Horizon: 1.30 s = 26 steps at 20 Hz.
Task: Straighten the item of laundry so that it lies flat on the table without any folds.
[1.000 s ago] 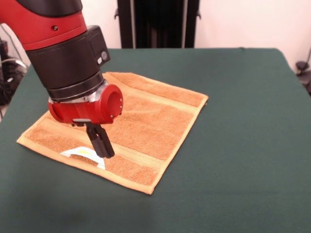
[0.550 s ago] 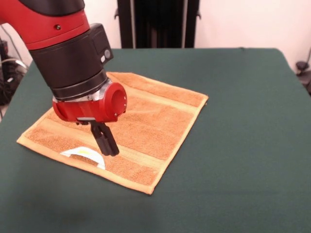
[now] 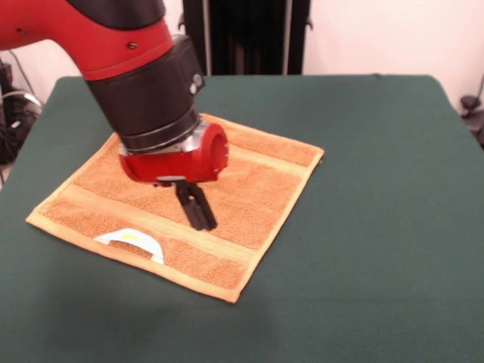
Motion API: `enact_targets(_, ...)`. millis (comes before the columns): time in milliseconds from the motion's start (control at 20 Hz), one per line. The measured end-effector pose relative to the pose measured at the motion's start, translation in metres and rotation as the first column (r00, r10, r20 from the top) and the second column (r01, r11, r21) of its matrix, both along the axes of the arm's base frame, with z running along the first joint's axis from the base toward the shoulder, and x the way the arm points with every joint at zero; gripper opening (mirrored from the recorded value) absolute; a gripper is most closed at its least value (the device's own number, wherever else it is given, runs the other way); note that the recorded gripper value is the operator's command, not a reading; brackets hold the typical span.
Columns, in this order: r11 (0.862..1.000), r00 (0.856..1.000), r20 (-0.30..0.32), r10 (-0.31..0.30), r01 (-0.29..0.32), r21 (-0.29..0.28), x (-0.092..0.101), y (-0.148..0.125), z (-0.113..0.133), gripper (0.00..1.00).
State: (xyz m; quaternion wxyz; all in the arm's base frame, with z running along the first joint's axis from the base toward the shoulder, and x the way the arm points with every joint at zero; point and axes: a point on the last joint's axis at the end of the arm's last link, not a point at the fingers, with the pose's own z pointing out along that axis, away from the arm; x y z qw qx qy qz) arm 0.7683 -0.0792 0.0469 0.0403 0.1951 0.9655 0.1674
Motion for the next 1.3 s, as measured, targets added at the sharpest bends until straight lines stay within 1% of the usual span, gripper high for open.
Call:
enact_targets(200, 1.000, 1.000, -0.014, 0.025, -0.025, 0.005, -0.008, 0.016, -0.006, 0.00)
enact_targets(350, 0.999, 0.999, -0.012, 0.050, -0.050, 0.000, -0.014, 0.032, -0.014, 0.00)
enact_targets(400, 0.998, 0.998, -0.004, 0.064, -0.064, -0.010, -0.017, 0.039, -0.020, 0.00)
enact_targets(600, 0.996, 0.996, 0.015, 0.086, -0.085, -0.033, -0.021, 0.049, -0.033, 0.00)
enact_targets(700, 0.994, 0.995, 0.028, 0.101, -0.099, -0.050, -0.025, 0.054, -0.046, 0.00)
enact_targets(900, 0.989, 0.991, 0.039, 0.125, -0.121, -0.082, -0.031, 0.055, -0.066, 0.00)
enact_targets(950, 0.985, 0.989, 0.041, 0.140, -0.135, -0.107, -0.035, 0.053, -0.077, 0.00)
enact_targets(1050, 0.979, 0.987, 0.039, 0.157, -0.150, -0.138, -0.038, 0.047, -0.087, 0.00)
enact_targets(1200, 0.972, 0.984, 0.036, 0.172, -0.163, -0.168, -0.041, 0.039, -0.095, 0.00)
enact_targets(1300, 0.969, 0.983, 0.040, 0.179, -0.169, -0.179, -0.040, 0.037, -0.094, 0.00)
